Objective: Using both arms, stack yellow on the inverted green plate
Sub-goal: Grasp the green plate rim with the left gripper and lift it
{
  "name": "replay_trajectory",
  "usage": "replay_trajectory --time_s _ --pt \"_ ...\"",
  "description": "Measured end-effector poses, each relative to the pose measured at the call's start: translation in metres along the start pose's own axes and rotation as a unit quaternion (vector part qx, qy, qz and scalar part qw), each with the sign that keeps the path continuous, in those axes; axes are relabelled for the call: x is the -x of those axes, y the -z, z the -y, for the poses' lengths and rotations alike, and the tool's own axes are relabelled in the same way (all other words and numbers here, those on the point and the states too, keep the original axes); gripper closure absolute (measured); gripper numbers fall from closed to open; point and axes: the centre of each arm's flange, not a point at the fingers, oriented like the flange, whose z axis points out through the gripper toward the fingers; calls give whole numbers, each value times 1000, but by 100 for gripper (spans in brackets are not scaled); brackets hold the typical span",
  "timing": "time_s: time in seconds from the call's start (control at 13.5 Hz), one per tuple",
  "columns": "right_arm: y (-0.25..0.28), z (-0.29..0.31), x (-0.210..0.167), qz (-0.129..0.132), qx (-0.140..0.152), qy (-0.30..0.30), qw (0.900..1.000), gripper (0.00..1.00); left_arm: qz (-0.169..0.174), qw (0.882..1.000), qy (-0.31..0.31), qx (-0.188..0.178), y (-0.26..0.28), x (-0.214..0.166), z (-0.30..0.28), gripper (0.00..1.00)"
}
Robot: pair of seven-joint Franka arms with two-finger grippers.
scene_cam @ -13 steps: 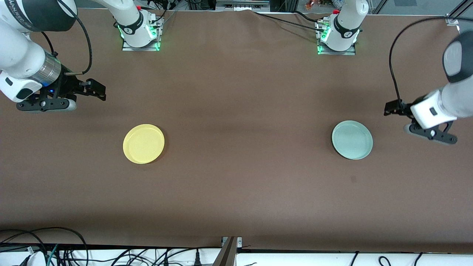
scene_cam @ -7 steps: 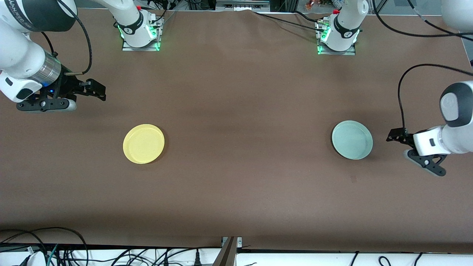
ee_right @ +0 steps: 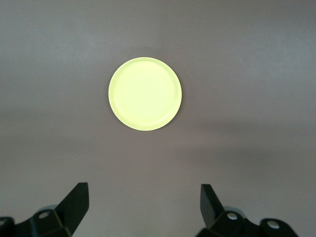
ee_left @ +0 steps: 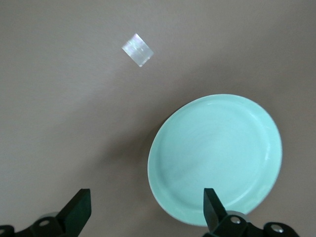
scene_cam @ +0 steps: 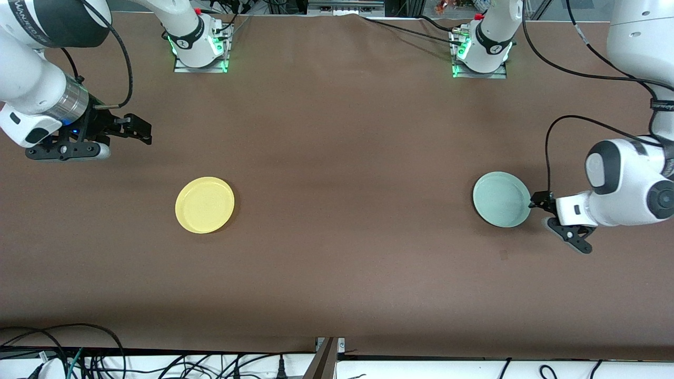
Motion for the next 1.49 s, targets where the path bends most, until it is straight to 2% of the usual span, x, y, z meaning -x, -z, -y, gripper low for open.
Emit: replay_trajectory --time_s 0.45,1.11,1.34,1.49 --pt "-3 -2 -2 0 1 -2 1000 0 -4 999 -46 -3 -83 11 8 0" --pt "-12 0 -7 3 4 -3 1000 0 -10 998 -60 -5 -74 8 9 93" --pt "-12 0 -7 4 4 -3 1000 0 -19 996 -84 -4 -22 -11 -15 97" --pt "-12 -1 -7 4 5 -3 1000 0 -29 992 -123 -30 31 -34 -47 97"
